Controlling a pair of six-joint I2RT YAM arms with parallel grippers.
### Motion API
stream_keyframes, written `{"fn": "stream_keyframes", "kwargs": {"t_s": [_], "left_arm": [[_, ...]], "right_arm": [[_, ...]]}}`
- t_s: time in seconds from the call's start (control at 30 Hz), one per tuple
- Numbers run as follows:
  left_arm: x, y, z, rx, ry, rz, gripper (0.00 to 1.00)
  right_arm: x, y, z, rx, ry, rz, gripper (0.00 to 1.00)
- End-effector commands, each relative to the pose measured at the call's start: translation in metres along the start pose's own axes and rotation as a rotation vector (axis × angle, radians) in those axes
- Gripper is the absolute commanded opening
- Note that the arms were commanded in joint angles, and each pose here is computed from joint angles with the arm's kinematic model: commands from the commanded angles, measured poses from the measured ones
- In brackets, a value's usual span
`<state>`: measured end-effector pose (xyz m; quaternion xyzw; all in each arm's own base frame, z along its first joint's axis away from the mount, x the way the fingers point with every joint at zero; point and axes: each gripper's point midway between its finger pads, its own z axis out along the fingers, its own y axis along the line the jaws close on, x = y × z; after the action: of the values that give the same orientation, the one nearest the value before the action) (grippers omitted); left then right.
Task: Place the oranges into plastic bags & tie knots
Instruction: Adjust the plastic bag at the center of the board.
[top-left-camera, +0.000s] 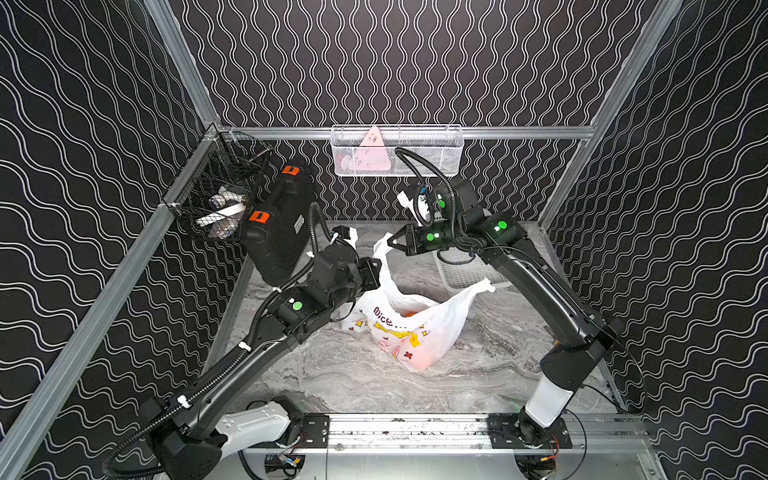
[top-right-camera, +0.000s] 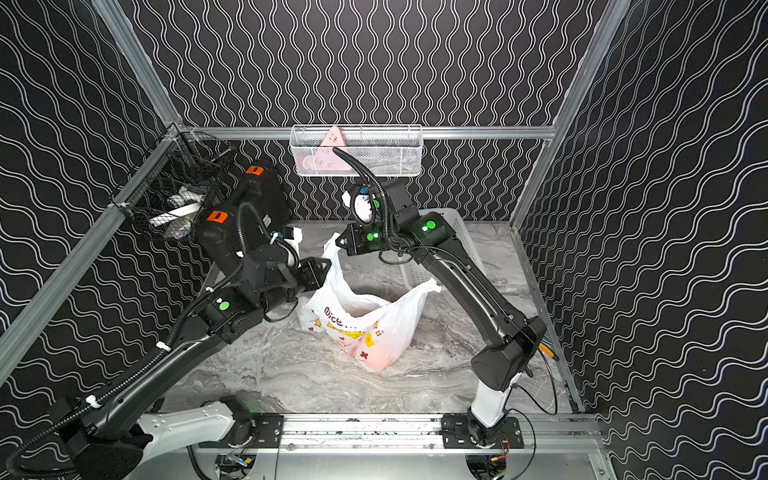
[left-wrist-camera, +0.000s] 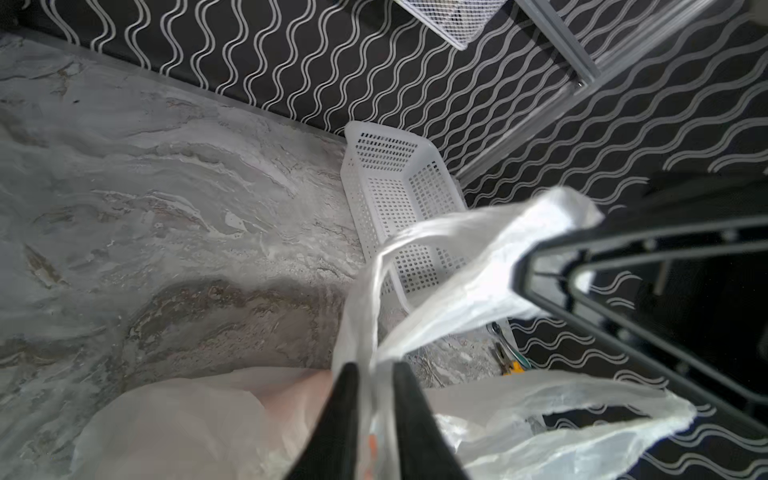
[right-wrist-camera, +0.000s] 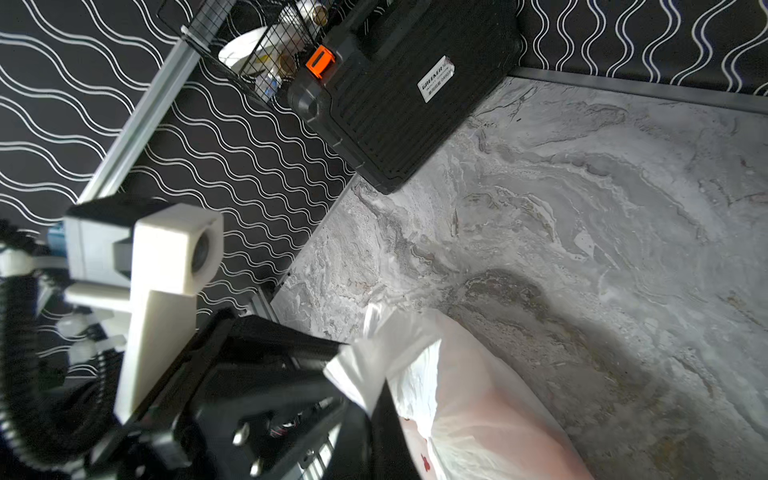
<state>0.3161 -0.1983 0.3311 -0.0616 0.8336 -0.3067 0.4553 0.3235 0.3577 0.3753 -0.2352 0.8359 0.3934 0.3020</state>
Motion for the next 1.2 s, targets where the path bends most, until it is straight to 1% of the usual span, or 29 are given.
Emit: {"fn": "stream_keyframes", "kwargs": {"t_s": [0.0, 0.07, 0.13, 0.23, 0.3, 0.4, 0.53, 0.63, 0.77, 0.87, 0.97, 1.07, 1.1, 1.17], "left_arm": [[0.011, -0.011, -0.01, 0.104, 0.113, 0.189, 0.84], [0.017, -0.011, -0.013, 0.178, 0.18, 0.232, 0.93], [0.017, -0.011, -0.013, 0.267, 0.209, 0.236, 0.99], [0.006, -0.017, -0.014, 0.424, 0.189, 0.204, 0.99], [0.002, -0.028, -0.014, 0.548, 0.18, 0.185, 0.99], [0.005, -0.042, -0.015, 0.705, 0.192, 0.181, 0.99], [0.01, -0.042, -0.017, 0.788, 0.174, 0.201, 0.99], [0.016, -0.034, -0.011, 0.792, 0.182, 0.208, 0.99], [0.013, -0.021, -0.005, 0.812, 0.148, 0.183, 0.99], [0.01, -0.022, -0.001, 0.862, 0.134, 0.17, 0.99], [0.014, -0.017, 0.01, 0.875, 0.135, 0.15, 0.99], [0.01, -0.019, 0.012, 0.928, 0.108, 0.132, 0.99], [0.01, -0.019, 0.013, 0.939, 0.105, 0.124, 0.98], [0.01, -0.018, 0.016, 0.952, 0.107, 0.106, 0.92]], "right_arm": [[-0.005, 0.013, -0.009, -0.042, -0.015, -0.017, 0.0], [-0.004, 0.018, -0.013, -0.061, -0.007, -0.02, 0.0], [0.0, 0.023, -0.016, -0.083, 0.009, -0.024, 0.0], [0.007, 0.031, -0.021, -0.131, 0.033, -0.041, 0.0], [0.011, 0.037, -0.023, -0.165, 0.051, -0.053, 0.0], [0.014, 0.045, -0.025, -0.211, 0.072, -0.066, 0.0], [0.012, 0.056, -0.029, -0.263, 0.079, -0.082, 0.0], [0.01, 0.058, -0.03, -0.276, 0.076, -0.085, 0.0], [0.01, 0.059, -0.031, -0.302, 0.09, -0.085, 0.0], [0.011, 0.053, -0.031, -0.299, 0.098, -0.077, 0.0], [0.011, 0.049, -0.032, -0.298, 0.1, -0.065, 0.0], [0.009, 0.046, -0.031, -0.298, 0.098, -0.056, 0.0], [0.007, 0.046, -0.031, -0.295, 0.094, -0.055, 0.0], [0.005, 0.045, -0.03, -0.293, 0.092, -0.053, 0.0]]}}
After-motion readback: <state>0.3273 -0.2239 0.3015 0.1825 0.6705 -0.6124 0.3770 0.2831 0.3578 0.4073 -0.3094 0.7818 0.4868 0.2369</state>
